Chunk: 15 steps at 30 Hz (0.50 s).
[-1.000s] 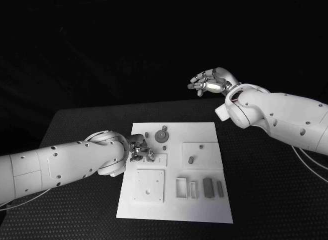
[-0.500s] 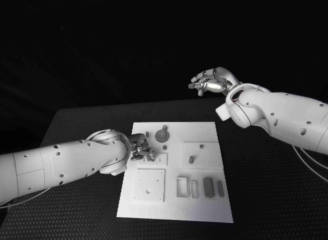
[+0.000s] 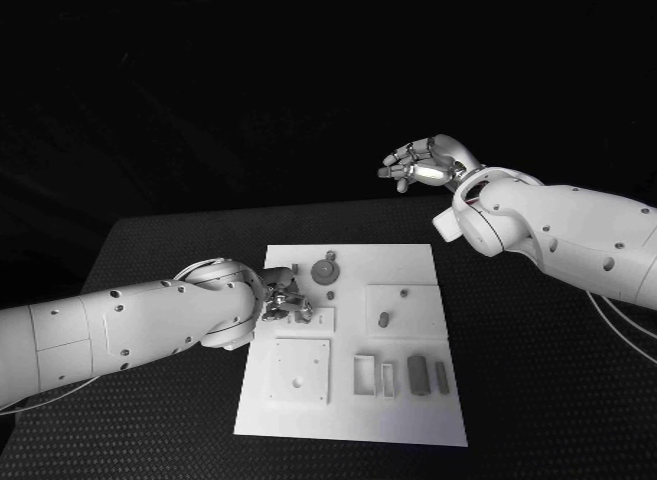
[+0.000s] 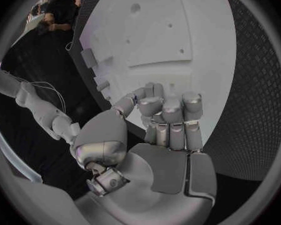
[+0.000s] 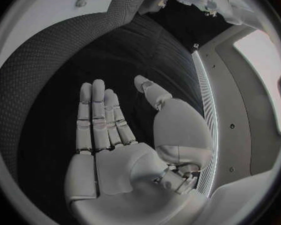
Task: Assemble the parts on the task board
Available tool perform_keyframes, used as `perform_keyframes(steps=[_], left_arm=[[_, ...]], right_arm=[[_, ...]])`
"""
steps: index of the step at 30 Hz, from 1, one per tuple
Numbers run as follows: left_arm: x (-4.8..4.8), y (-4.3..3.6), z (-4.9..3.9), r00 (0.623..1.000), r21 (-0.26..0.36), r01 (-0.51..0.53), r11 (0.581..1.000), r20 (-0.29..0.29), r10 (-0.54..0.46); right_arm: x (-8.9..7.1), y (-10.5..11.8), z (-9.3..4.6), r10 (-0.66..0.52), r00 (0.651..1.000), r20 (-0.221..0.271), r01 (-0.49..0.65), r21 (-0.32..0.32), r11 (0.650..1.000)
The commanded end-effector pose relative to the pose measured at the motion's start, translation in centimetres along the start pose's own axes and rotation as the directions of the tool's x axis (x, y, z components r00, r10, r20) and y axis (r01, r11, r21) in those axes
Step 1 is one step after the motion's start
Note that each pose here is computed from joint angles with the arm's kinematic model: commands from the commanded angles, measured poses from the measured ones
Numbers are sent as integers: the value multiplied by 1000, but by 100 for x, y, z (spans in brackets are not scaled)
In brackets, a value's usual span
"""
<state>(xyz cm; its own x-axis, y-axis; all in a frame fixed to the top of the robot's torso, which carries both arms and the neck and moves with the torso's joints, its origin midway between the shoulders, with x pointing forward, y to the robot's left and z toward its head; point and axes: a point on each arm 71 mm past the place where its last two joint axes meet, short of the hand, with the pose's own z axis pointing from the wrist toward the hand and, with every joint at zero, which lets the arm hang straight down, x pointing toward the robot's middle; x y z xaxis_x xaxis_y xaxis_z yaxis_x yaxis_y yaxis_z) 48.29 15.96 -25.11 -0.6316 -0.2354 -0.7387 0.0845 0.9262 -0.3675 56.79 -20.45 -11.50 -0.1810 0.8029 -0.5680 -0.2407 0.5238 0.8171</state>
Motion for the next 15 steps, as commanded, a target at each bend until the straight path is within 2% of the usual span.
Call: perform_keyframes(steps=[1, 7, 15], left_arm=[[74, -42, -2, 999, 15, -21, 1000, -44, 21], [87, -62, 4, 998, 18, -27, 999, -56, 28], [142, -133, 16, 992, 29, -50, 998, -111, 53]], right_arm=[[8, 4, 0, -3, 1000, -14, 3, -4, 1000], [10, 6, 0, -3, 1000, -15, 3, -5, 1000], [16, 9, 3, -3, 1000, -16, 3, -5, 1000]])
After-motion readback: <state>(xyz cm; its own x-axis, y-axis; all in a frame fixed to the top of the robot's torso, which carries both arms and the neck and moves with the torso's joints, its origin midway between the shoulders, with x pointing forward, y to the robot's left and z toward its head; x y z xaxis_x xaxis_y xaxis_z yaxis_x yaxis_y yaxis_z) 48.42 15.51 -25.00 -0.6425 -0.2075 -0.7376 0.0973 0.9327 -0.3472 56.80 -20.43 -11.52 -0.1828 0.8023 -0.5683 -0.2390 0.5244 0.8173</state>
